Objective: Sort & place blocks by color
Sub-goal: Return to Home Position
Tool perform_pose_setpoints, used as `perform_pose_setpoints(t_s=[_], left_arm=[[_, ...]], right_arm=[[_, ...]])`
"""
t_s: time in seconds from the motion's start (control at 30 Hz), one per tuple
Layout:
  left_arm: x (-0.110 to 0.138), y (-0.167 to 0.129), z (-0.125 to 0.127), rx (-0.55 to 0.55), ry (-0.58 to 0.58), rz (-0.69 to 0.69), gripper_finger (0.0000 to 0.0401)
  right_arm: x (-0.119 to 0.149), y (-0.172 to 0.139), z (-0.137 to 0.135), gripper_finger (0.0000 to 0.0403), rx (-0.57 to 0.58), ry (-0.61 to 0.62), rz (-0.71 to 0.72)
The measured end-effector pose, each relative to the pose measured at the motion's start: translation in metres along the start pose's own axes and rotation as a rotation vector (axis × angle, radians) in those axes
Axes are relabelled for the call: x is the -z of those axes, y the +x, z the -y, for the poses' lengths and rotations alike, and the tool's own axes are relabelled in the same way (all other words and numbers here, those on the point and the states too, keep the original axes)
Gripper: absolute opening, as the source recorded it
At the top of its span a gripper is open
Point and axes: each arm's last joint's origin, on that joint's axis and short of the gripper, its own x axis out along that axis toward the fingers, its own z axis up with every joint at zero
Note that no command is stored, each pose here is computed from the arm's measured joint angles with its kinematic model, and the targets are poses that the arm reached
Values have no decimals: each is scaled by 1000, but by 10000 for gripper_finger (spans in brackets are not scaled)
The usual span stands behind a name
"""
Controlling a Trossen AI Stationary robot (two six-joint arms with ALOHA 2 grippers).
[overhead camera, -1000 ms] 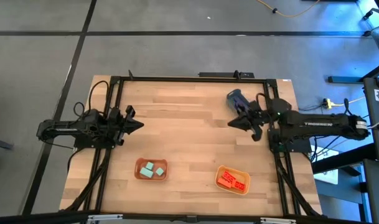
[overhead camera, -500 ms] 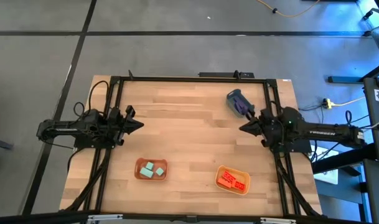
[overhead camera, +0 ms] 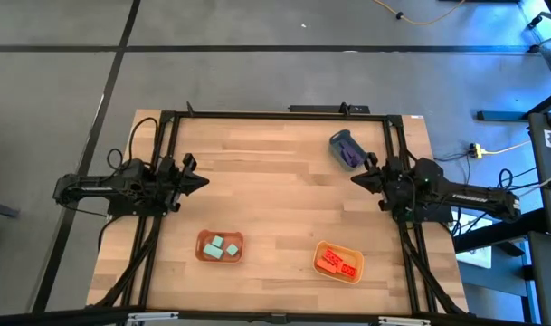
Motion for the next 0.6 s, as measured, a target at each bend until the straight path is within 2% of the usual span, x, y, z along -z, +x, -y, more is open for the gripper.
perform_pose_setpoints(t_s=[0.13,0.33,0.6], left_arm=[[0,0,0,0,0,0,0],[0,0,0,0,0,0,0],[0,0,0,0,0,0,0]], right_arm=[[5,-4,1,0,23,2,-45],[11,-11,2,0,25,-3,-15],[24,-13,10,0,176,-3,-122]])
